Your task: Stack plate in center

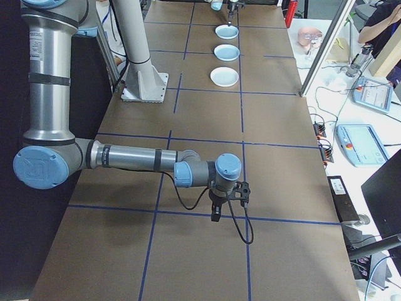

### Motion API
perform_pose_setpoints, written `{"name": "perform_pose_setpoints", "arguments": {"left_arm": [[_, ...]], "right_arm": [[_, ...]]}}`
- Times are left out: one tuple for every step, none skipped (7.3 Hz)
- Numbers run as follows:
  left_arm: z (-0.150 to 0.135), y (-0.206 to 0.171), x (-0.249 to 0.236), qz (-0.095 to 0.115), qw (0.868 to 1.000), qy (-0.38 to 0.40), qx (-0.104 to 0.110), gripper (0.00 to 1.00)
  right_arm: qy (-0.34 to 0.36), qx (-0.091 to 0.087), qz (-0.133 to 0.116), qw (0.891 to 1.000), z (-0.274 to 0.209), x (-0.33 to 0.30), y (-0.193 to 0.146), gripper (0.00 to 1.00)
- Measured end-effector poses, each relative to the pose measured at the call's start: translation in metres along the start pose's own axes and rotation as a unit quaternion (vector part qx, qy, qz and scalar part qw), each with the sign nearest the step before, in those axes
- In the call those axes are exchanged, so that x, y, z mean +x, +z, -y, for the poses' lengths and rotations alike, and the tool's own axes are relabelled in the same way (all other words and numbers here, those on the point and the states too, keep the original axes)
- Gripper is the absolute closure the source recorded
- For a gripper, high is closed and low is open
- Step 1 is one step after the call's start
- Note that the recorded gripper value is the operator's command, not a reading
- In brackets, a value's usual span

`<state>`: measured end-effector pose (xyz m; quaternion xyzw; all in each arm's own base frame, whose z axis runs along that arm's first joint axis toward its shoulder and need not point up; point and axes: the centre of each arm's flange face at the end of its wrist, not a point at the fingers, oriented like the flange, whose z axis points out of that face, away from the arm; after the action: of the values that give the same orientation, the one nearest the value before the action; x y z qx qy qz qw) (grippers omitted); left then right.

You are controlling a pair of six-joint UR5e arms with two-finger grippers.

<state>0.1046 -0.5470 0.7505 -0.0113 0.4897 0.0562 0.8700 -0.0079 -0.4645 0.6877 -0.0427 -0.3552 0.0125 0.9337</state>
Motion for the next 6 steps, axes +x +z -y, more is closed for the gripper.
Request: {"name": "perform_pose_setpoints", "arguments": {"left_arm": [[-0.0002, 0.0070, 0.0058, -0.001, 1.000, 0.006, -0.006, 0.47], [-0.0005, 0.0115, 0.0089, 0.000, 1.000, 0.010, -0.009, 0.78], [-0.0012, 0.0137, 0.0094, 0.002, 1.000, 0.013, -0.011, 1.00], [-0.0020, 0.0141, 0.0084, 0.004, 1.000, 0.013, -0.011, 1.00], [-0.0025, 0.0131, 0.0074, 0.004, 1.000, 0.013, -0.010, 1.00], [-0.0031, 0.0120, 0.0059, 0.004, 1.000, 0.014, -0.009, 1.00]], "right_arm": [[0.000, 0.000, 0.000, 1.000, 0.0000, 0.0001, 0.0002, 0.00], [0.000, 0.000, 0.000, 1.000, 0.0000, 0.0003, 0.0004, 0.00], [0.000, 0.000, 0.000, 1.000, -0.0001, 0.0003, 0.0004, 0.00], [0.000, 0.000, 0.000, 1.000, 0.0000, 0.0000, 0.0003, 0.00], [0.000, 0.000, 0.000, 1.000, 0.0000, -0.0002, 0.0000, 0.00], [0.000, 0.000, 0.000, 1.000, 0.0001, -0.0002, 0.0000, 0.00]]}}
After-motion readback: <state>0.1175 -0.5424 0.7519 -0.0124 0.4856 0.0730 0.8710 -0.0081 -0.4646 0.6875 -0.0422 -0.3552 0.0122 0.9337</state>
